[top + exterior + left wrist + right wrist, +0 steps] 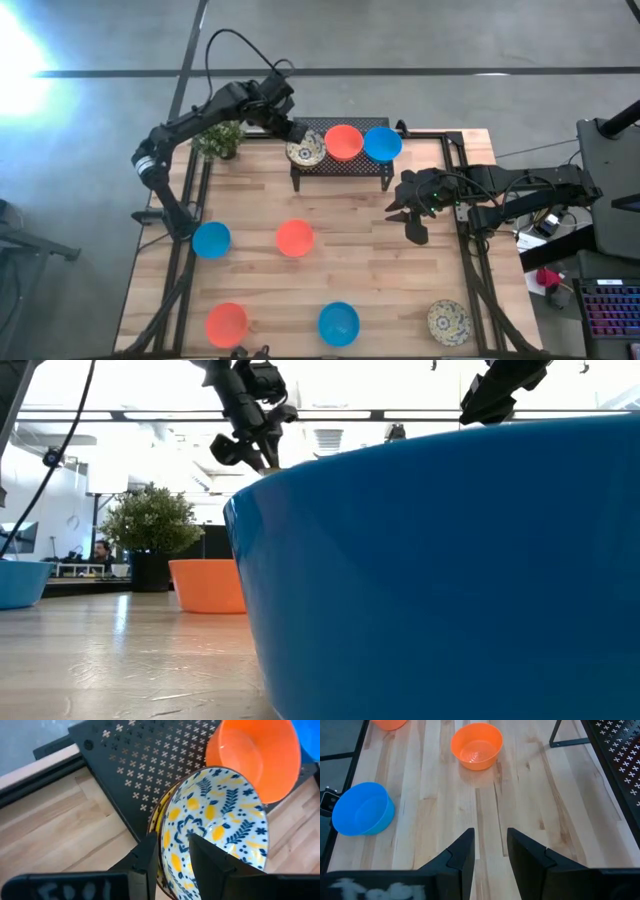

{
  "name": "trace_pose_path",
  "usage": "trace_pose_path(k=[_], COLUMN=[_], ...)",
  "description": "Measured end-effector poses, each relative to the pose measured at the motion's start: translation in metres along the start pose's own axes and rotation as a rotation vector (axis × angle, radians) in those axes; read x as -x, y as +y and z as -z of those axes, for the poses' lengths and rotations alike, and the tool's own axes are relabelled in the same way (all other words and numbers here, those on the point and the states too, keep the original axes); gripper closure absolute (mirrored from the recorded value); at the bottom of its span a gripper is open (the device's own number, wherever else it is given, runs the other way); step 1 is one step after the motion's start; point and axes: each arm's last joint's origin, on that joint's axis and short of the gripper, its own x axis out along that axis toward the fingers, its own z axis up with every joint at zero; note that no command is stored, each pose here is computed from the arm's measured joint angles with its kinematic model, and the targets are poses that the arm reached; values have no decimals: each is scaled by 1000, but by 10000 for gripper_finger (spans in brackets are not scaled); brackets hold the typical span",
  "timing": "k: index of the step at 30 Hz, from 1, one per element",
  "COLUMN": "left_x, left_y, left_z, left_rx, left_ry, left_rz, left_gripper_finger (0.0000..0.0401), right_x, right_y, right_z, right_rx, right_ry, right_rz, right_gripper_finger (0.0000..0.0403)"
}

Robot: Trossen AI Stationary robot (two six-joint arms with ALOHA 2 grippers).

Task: Pick & Place Mini bowls
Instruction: Stack the top yellow patterned bowl on the yellow patterned bowl on the shelf

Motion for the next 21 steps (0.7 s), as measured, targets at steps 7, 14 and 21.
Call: trace_pose_path(k=[7, 14, 21], left_x=[9, 9, 4], left_y=[-4, -3, -1], left_z=[-5, -4, -2], left_rx=[-47, -49, -63], left_ry=[-33, -27, -17], left_rz=[19, 14, -16], left_gripper_finger=[300, 300, 300], right_x=[0, 0, 0], right_y=[0, 0, 0], right_z=[0, 0, 0], right_rx=[-11, -11, -11], right_ry=[0, 0, 0], right_rz=[0, 0, 0], right_gripper_finger=[291, 291, 291])
